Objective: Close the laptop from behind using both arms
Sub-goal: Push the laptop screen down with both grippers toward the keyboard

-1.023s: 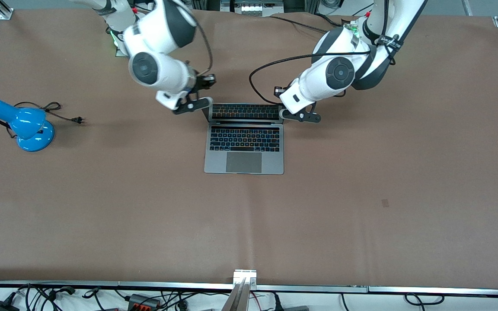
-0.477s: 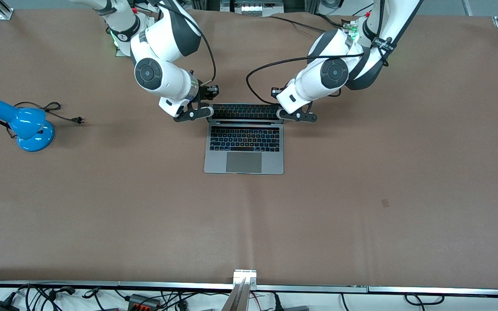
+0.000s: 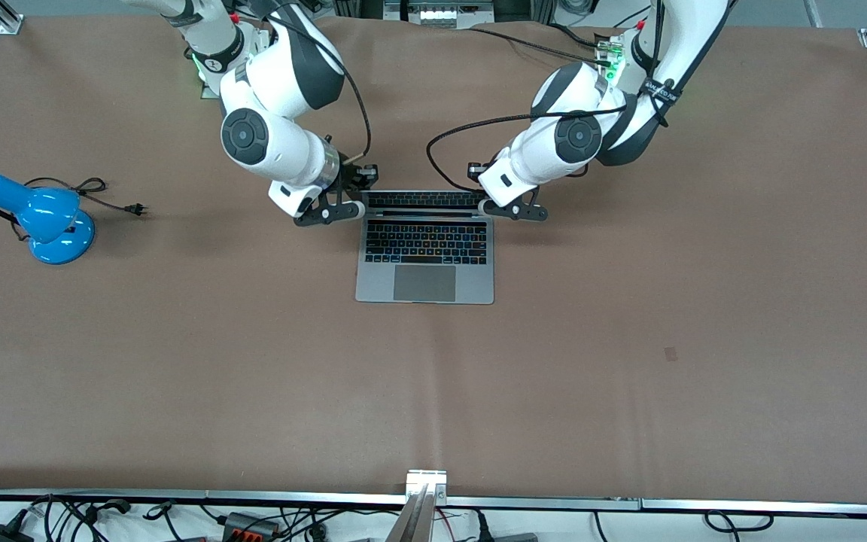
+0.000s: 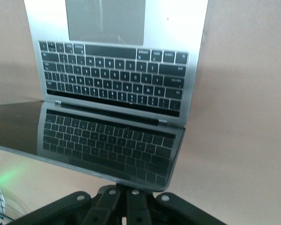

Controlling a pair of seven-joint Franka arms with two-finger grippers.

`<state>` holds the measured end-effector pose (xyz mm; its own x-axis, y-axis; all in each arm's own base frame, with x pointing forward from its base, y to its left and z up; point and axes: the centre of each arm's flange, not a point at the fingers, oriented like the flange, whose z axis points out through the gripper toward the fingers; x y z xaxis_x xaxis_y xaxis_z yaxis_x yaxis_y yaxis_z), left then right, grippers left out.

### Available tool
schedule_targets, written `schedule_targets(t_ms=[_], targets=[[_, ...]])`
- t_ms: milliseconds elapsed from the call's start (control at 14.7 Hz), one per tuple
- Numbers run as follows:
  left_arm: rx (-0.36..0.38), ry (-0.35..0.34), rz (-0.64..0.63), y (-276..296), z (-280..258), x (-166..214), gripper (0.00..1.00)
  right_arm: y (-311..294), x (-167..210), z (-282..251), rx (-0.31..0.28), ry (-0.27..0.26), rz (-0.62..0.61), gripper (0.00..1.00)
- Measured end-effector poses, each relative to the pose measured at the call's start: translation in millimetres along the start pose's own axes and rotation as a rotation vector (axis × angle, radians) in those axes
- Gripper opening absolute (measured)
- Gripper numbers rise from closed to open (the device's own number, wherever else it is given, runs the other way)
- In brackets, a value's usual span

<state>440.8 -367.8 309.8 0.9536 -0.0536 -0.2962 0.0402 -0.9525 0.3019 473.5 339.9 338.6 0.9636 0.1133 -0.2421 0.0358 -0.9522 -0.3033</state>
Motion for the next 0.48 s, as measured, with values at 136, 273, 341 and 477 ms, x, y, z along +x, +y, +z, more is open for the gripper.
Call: schedule_targets(t_ms=[136,273,341,477], targets=[[-0.016,0.015,-0.006,0,-3,8,0.01,3,15,0,0.005,0.008,0.014,0.01],[-0.036,0.025,-0.011,2,-5,18,0.01,6,31,6,0.006,0.013,0.026,0.01],[-0.046,0.031,-0.014,2,-5,23,0.01,8,38,11,0.006,0.021,0.031,0.01],[-0.062,0.045,-0.021,1,0,32,0.01,9,52,21,0.006,0.042,0.039,0.01]])
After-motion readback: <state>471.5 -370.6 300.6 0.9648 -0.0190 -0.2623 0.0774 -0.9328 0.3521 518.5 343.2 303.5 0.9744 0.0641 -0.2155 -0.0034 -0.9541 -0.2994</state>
